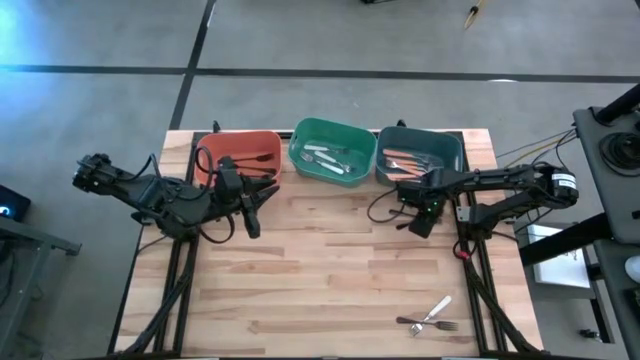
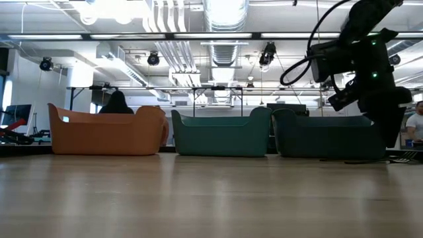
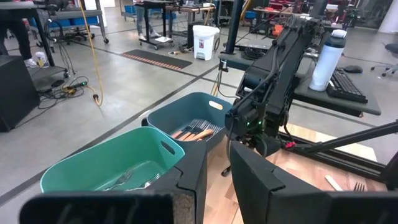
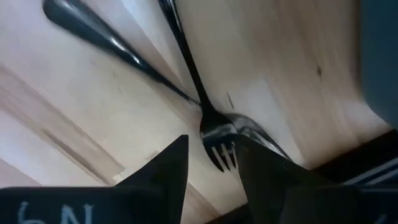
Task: Sort silverware by color (type)
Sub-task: Put the black fork into the orange bin
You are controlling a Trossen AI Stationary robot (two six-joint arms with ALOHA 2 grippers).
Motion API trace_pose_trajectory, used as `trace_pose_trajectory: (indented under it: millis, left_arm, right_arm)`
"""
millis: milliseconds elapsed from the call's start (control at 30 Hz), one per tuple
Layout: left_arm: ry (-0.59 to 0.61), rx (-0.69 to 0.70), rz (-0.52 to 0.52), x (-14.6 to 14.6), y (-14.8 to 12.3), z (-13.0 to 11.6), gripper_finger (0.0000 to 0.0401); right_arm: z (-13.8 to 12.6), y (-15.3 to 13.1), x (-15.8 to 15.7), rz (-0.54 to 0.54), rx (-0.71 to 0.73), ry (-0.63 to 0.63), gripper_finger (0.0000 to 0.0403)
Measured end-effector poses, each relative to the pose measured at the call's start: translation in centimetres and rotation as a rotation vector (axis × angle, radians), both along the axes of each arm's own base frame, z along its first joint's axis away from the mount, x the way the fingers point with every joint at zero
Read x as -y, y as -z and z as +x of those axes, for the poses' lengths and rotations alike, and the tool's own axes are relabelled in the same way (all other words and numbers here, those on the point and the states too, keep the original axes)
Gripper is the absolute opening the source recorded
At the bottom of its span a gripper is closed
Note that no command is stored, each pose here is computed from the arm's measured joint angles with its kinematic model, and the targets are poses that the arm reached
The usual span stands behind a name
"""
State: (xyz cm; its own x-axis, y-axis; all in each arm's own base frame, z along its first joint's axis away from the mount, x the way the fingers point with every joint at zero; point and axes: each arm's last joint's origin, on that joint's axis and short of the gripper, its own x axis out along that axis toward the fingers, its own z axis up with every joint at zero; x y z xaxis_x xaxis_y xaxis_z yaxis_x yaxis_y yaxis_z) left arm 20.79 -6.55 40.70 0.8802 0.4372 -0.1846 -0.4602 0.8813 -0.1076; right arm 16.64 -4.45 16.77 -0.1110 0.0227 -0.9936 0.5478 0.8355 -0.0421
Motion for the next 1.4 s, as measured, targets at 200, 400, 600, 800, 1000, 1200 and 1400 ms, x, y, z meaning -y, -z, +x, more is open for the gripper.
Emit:
trace_pose_trajectory:
  millis: [200, 400, 600, 800, 1000, 1200, 1400]
  left_arm:
    - [0.0, 0.001, 0.0, 0.0, 0.0, 0.0, 0.0054]
    - [0.0, 0.013, -0.006, 0.0, -0.1, 0.1, 0.0054]
    - [0.0, 0.001, -0.001, 0.2, 0.2, 0.6, 0.0054]
    - [0.0, -0.015, 0.006, 0.5, 0.6, 1.1, 0.0054]
    - [-0.001, -0.022, 0.005, 0.6, 0.8, 1.5, 0.0054]
    - [-0.002, -0.027, 0.004, 0.7, 1.0, 1.7, 0.0054]
    - [-0.002, -0.028, 0.004, 0.7, 1.0, 1.7, 0.0054]
  right_arm:
    - [1.1, 0.2, 0.3, -0.025, 0.107, 0.02, 0.0125]
    - [2.2, 1.4, 0.6, -0.039, 0.104, 0.02, 0.0125]
    - [3.3, 3.2, 1.0, -0.036, 0.059, 0.017, 0.0125]
    - [4.1, 4.1, 1.2, -0.019, -0.001, 0.01, 0.0124]
    - [4.3, 4.9, 1.2, 0.002, -0.024, -0.009, 0.0073]
    - [4.4, 5.3, 1.1, 0.024, -0.04, -0.017, 0.0014]
    - [4.5, 3.0, 1.1, 0.014, 0.038, 0.003, 0.0011]
